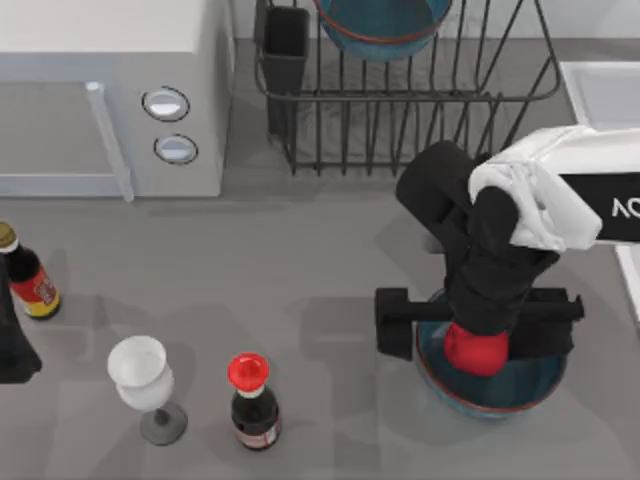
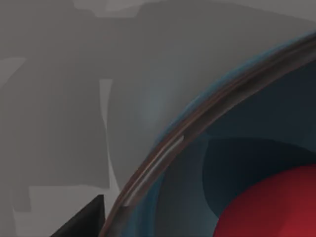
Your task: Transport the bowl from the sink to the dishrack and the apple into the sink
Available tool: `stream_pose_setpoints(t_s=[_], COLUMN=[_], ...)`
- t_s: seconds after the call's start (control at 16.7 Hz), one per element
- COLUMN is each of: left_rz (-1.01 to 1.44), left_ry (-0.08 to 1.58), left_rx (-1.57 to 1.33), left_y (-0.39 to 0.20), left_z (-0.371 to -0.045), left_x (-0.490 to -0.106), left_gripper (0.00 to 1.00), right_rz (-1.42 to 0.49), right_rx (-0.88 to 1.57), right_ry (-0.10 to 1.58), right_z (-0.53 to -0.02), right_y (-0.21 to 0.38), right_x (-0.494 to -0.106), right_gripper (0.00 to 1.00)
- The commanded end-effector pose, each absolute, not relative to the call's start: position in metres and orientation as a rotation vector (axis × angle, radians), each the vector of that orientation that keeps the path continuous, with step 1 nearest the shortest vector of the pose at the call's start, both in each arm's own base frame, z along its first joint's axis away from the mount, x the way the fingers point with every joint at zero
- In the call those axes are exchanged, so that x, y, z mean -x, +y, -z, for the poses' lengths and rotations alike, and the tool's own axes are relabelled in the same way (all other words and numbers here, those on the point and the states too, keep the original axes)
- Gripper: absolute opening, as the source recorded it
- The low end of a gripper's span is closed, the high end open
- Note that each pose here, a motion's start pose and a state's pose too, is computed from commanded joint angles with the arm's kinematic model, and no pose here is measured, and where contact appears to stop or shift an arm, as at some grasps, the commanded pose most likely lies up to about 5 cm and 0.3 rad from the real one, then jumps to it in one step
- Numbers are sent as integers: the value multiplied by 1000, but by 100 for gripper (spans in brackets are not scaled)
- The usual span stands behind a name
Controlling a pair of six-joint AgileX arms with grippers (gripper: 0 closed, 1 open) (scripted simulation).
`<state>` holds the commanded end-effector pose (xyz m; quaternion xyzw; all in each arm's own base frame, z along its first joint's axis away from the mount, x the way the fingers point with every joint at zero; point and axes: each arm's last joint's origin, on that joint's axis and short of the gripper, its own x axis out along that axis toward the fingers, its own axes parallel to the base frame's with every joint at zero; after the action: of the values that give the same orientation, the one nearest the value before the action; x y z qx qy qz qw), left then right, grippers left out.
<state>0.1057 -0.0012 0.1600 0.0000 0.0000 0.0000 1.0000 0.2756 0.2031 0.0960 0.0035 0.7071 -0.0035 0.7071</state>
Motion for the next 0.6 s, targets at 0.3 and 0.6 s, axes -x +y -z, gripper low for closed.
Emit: stream_pose_setpoints(t_s=[0.3, 0.6], left_rz=[0, 0], left_ry=[0, 0], left_rx=[0, 0], left_y=[-1, -1], left_z=[-160, -160], left_x=[-106, -106], left_gripper=[100, 100], right_rz=[8, 8], right_rx=[-8, -8], right_ry=[1571, 1571], right_z=[-96, -96], right_y=[203, 203], right_x=[-276, -276], right_gripper=[70, 32])
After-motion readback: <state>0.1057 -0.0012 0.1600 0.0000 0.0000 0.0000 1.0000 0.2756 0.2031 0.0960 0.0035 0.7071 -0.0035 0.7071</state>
